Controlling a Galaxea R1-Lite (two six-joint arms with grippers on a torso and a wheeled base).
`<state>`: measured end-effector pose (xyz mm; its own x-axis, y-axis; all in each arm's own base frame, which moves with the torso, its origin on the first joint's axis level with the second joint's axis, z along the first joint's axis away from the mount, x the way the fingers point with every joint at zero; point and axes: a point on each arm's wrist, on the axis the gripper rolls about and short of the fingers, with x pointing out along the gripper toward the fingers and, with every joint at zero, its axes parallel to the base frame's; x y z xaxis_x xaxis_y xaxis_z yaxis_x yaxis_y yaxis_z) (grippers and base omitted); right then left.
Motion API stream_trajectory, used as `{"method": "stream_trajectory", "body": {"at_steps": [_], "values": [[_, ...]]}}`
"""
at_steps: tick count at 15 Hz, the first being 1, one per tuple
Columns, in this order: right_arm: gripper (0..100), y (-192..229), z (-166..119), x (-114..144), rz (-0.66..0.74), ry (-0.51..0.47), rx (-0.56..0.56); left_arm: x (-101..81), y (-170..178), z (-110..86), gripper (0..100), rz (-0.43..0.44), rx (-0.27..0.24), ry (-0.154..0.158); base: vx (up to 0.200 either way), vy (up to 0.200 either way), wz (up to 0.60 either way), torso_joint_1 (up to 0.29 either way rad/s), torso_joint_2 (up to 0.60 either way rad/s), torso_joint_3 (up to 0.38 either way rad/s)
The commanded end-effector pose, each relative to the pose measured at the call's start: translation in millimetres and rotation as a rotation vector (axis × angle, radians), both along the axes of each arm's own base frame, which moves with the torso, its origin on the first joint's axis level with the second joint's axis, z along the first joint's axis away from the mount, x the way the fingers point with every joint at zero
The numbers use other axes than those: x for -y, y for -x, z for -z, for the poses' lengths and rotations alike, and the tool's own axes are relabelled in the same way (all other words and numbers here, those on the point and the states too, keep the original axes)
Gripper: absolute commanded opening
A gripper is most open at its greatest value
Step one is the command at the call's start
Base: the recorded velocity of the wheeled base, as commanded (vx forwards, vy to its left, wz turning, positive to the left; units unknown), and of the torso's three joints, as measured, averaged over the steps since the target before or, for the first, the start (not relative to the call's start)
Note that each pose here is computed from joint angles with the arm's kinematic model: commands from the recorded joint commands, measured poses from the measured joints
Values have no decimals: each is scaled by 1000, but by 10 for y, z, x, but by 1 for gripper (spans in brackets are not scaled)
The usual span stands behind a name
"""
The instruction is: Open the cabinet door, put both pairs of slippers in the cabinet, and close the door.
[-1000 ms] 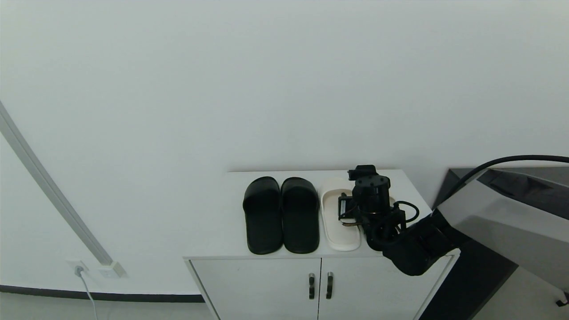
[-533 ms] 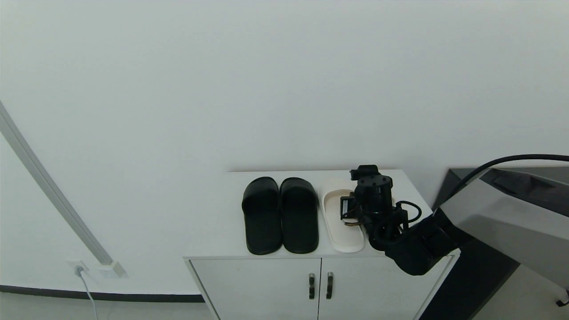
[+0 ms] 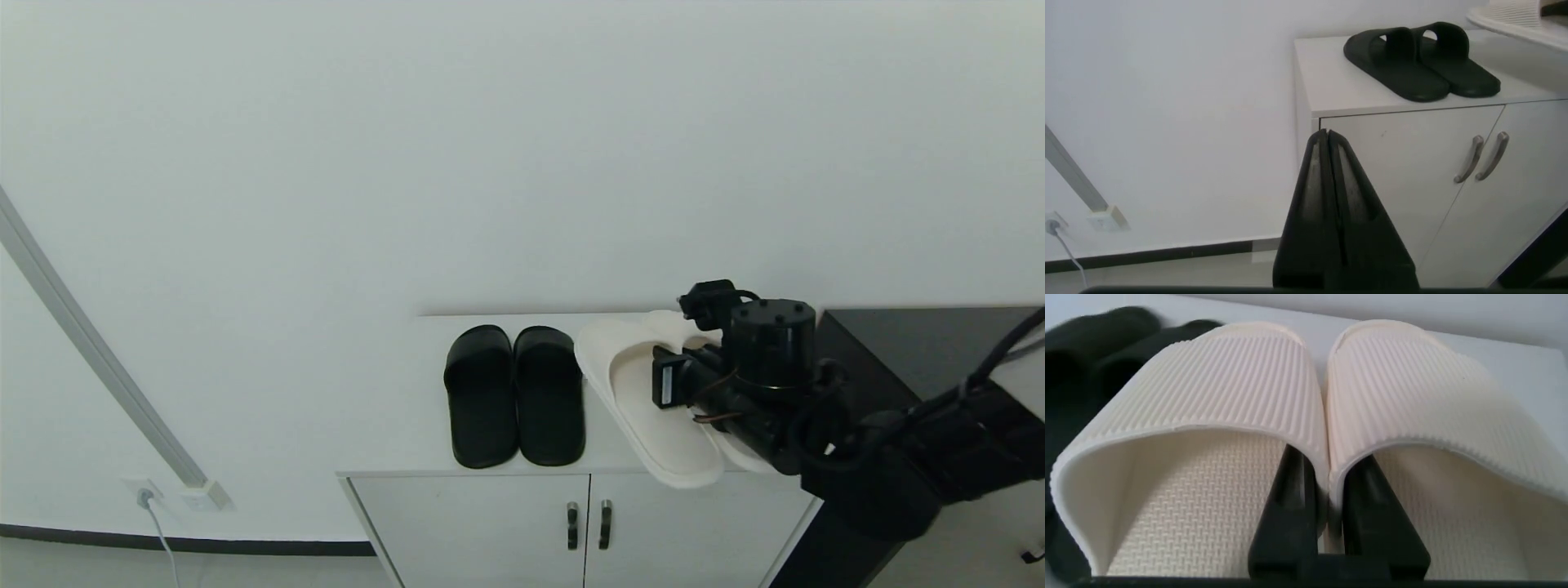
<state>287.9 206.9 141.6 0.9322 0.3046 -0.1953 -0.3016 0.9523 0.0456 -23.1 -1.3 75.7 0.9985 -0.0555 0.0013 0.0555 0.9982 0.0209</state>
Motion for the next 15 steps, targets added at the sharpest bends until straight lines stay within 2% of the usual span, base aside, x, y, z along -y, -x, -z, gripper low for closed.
{"method": "stream_trajectory", "body": {"at_steps": [1, 3, 5, 7, 14, 15], "values": [[0, 542, -320, 181, -163, -49, 38, 0, -1, 0, 0, 0, -1, 1, 0, 0, 0, 0, 0, 0], [0, 862, -397, 249, -301, -59, 34, 0, -1, 0, 0, 0, -1, 1, 0, 0, 0, 0, 0, 0], [0, 1168, -419, 383, -428, -25, -27, 0, -1, 0, 0, 0, -1, 1, 0, 0, 0, 0, 0, 0], [0, 1346, -468, 531, -500, -21, -70, 0, -1, 0, 0, 0, -1, 1, 0, 0, 0, 0, 0, 0], [0, 1340, -389, 525, -515, 2, -113, 0, -1, 0, 0, 0, -1, 1, 0, 0, 0, 0, 0, 0], [0, 1338, -385, 523, -515, 3, -114, 0, -1, 0, 0, 0, -1, 1, -200, 0, 0, 2, -2, -2]]}}
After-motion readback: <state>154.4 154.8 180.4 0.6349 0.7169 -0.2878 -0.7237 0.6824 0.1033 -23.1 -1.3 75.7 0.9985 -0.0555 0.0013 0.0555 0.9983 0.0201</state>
